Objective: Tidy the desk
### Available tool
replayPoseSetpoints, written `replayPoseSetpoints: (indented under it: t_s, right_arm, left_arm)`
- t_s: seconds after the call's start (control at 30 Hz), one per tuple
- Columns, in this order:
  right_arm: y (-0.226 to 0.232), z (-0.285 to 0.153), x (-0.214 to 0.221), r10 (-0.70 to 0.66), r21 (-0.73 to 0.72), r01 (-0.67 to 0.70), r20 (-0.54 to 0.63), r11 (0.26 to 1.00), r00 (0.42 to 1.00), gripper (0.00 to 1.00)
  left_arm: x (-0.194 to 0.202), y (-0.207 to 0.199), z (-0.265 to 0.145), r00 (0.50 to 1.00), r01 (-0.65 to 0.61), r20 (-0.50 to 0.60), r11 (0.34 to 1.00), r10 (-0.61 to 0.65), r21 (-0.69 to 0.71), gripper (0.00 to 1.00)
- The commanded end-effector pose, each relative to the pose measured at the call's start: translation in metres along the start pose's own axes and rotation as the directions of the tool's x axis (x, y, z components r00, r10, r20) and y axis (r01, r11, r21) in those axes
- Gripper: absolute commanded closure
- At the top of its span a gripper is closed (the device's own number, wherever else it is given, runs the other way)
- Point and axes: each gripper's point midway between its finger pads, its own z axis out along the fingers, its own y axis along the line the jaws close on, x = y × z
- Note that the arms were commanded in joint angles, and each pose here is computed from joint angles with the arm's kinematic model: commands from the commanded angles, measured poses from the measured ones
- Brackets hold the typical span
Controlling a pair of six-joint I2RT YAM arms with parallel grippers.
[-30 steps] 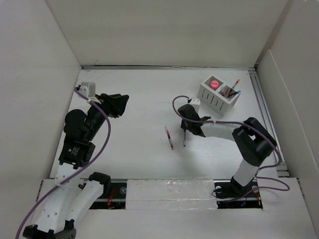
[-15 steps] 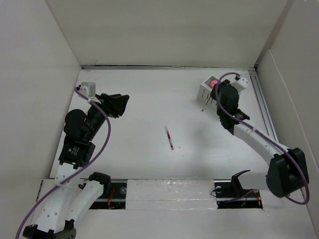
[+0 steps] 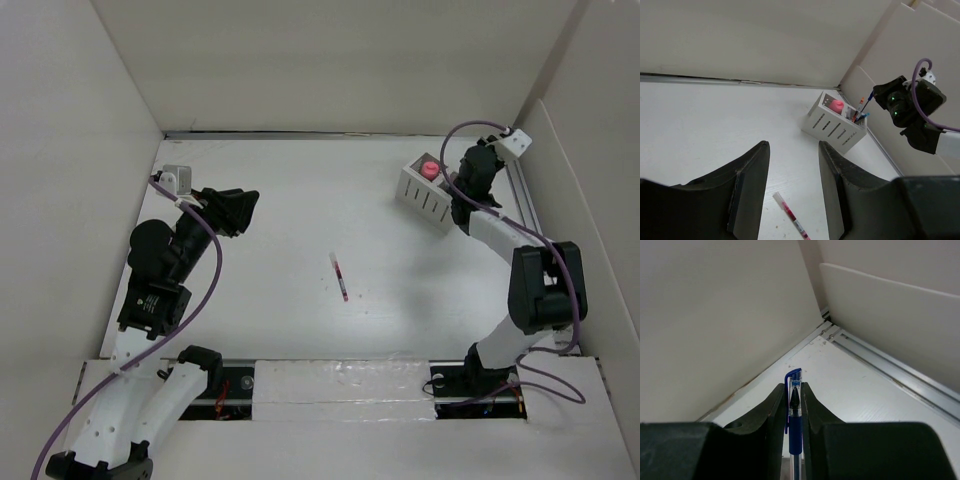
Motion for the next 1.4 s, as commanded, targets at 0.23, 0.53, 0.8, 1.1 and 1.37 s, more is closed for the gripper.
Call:
replayPoseSetpoints:
  t_s: [0.23,0.53,0.8,1.1,1.37]
  right_arm:
    - [-0.008,0.027,-0.029,-0.076,0.118,0.061,0.130,0.991,0.989,0.98]
    - [0.000,0.001,0.025,-0.122,0.126,0.115,0.043,0.985,0.992,0.94]
    - [0.025,-0.034,0.002,-0.066,0.039,0.065,0.023,0.997,0.998,0.41]
    - [0.092,-0.102,-0.023,0.061,-0.373,-0.117,-0.160,0.920,0.985,0.62]
    - [0.100,-0.139,0.045,-0.063,-0.389,-0.058,-0.290,0.919,0.955,1.00]
  left_arm:
    - [-0.006,-0.002,0.008,1.000,-0.004,0.021,1.000,0.003,0.016,0.61]
    - [-0.005,-0.003,0.009,1.000,-0.002,0.017,1.000,0.002,0.024,0.61]
    - [-0.007,-0.003,0.007,1.000,-0.001,0.025,1.000,0.000,0.023,0.60]
    - [-0.006,-0.006,0.006,1.000,0.004,0.021,0.999,-0.005,0.039,0.60]
    - [-0.004,-0.006,0.006,1.000,0.006,0.018,0.999,-0.007,0.042,0.60]
